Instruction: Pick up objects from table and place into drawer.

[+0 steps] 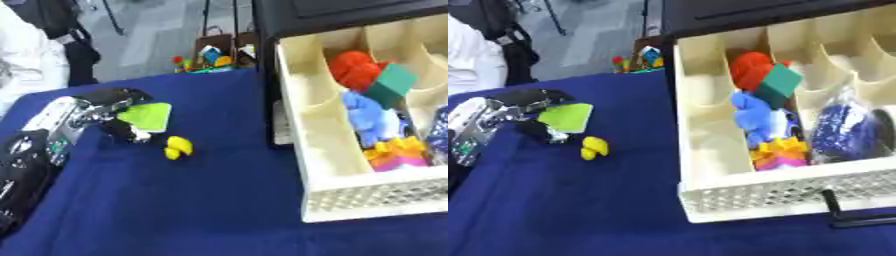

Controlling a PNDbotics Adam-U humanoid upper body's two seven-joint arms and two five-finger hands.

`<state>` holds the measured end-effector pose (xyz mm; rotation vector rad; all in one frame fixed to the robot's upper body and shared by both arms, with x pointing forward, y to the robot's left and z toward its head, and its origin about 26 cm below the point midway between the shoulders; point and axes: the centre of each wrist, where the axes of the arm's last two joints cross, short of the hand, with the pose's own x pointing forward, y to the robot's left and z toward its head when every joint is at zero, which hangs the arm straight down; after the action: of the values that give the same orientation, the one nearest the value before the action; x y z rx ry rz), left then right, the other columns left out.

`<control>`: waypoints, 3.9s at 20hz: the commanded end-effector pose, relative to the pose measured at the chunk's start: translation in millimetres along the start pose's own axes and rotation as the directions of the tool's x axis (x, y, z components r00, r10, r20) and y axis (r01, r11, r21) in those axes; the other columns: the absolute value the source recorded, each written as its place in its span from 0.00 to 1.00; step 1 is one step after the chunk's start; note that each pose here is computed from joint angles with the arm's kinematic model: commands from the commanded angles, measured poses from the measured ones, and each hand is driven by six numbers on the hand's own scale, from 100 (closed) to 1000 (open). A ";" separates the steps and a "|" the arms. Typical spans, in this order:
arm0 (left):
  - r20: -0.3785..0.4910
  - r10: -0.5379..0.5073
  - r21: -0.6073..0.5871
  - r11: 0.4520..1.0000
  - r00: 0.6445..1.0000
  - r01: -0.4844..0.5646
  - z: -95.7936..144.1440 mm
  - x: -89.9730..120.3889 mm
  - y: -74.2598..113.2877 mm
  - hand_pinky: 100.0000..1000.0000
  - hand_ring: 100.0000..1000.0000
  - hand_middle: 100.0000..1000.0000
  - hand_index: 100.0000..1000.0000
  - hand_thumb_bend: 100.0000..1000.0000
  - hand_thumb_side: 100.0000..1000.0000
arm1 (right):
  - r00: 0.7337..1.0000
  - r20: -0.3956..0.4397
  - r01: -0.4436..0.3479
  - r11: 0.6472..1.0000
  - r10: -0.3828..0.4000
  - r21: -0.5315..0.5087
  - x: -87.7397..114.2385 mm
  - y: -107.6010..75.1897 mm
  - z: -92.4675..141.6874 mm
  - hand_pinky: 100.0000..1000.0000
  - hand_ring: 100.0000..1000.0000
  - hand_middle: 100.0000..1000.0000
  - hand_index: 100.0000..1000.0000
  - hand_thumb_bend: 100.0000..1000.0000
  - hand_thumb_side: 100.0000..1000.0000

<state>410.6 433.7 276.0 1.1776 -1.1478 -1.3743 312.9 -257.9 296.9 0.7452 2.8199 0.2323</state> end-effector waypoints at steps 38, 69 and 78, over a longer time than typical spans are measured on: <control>-0.024 -0.128 0.111 0.985 0.992 0.130 16.9 -2.8 19.7 0.55 0.69 0.63 0.75 0.04 0.64 | 0.999 0.027 -0.025 0.999 0.026 -0.042 -1.0 -7.0 -4.1 0.55 0.61 0.51 0.73 0.00 1.00; 0.003 -0.510 0.469 0.760 0.860 0.450 39.4 49.3 46.5 0.47 0.63 0.54 0.66 0.00 0.65 | 0.999 -0.007 -0.047 0.997 0.047 -0.056 -1.3 -11.4 3.7 0.54 0.61 0.53 0.73 0.00 1.00; 0.104 -0.510 0.589 0.724 0.854 0.360 65.6 81.7 78.1 0.47 0.63 0.54 0.65 0.00 0.66 | 0.998 -0.035 -0.057 0.997 0.056 -0.042 -0.7 -14.1 10.6 0.53 0.60 0.54 0.72 0.00 1.00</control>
<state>356.4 349.0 331.7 1.7678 -1.5872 -1.6417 312.0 -267.9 278.6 0.8457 2.8518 0.3063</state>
